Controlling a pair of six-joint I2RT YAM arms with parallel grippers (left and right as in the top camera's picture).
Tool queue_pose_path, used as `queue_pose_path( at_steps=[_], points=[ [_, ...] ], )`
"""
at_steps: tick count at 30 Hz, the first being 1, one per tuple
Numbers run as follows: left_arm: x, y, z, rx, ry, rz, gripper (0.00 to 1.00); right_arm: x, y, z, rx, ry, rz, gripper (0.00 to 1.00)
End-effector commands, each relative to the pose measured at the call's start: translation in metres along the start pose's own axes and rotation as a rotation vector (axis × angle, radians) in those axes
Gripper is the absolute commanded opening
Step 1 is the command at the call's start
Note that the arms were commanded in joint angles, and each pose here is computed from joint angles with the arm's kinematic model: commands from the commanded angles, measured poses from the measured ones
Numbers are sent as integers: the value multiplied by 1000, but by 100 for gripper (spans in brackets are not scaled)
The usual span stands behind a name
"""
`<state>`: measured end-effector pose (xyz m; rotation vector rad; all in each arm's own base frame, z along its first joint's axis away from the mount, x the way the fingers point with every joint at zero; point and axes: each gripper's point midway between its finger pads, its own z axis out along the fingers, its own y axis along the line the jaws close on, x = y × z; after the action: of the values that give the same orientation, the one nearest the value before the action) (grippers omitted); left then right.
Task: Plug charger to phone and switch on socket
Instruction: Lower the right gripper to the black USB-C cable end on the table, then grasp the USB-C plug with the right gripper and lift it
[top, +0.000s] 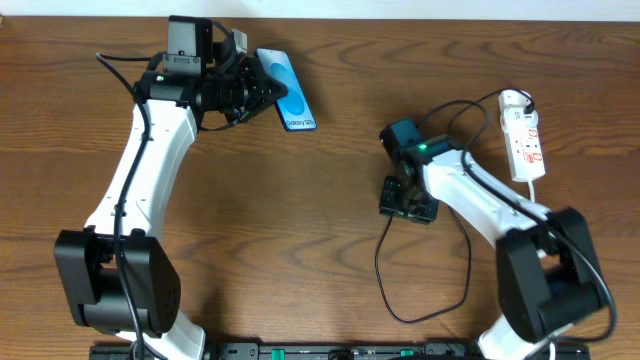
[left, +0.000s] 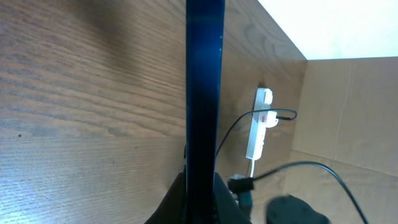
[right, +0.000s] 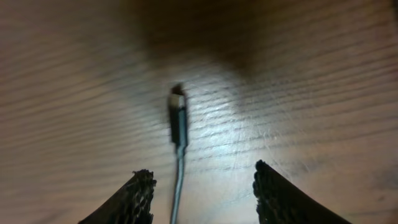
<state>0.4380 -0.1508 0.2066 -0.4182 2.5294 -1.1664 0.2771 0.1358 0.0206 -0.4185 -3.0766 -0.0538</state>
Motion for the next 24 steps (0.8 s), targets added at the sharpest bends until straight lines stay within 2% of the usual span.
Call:
queue_pose_path(
  at_steps=[1, 5, 10, 17, 22, 24],
  points=[
    [-2, -13, -12, 25, -22, 47, 7, 0, -10, 14, 16, 50, 36, 46],
    [-3, -13, -12, 20, -27, 47, 7, 6, 4, 17, -121, 123, -20, 45],
    [-3, -13, -12, 20, -27, 46, 7, 10, 6, 23, -146, 132, -21, 45],
    [-3, -13, -12, 20, -26, 46, 7, 11, 0, 36, -144, 121, 38, 33],
    [-3, -13, -12, 20, -26, 46, 7, 8, -4, 36, -143, 121, 48, 33],
    [-3, -13, -12, 20, -26, 46, 7, 7, -6, 36, -138, 117, 48, 28]
  ],
)
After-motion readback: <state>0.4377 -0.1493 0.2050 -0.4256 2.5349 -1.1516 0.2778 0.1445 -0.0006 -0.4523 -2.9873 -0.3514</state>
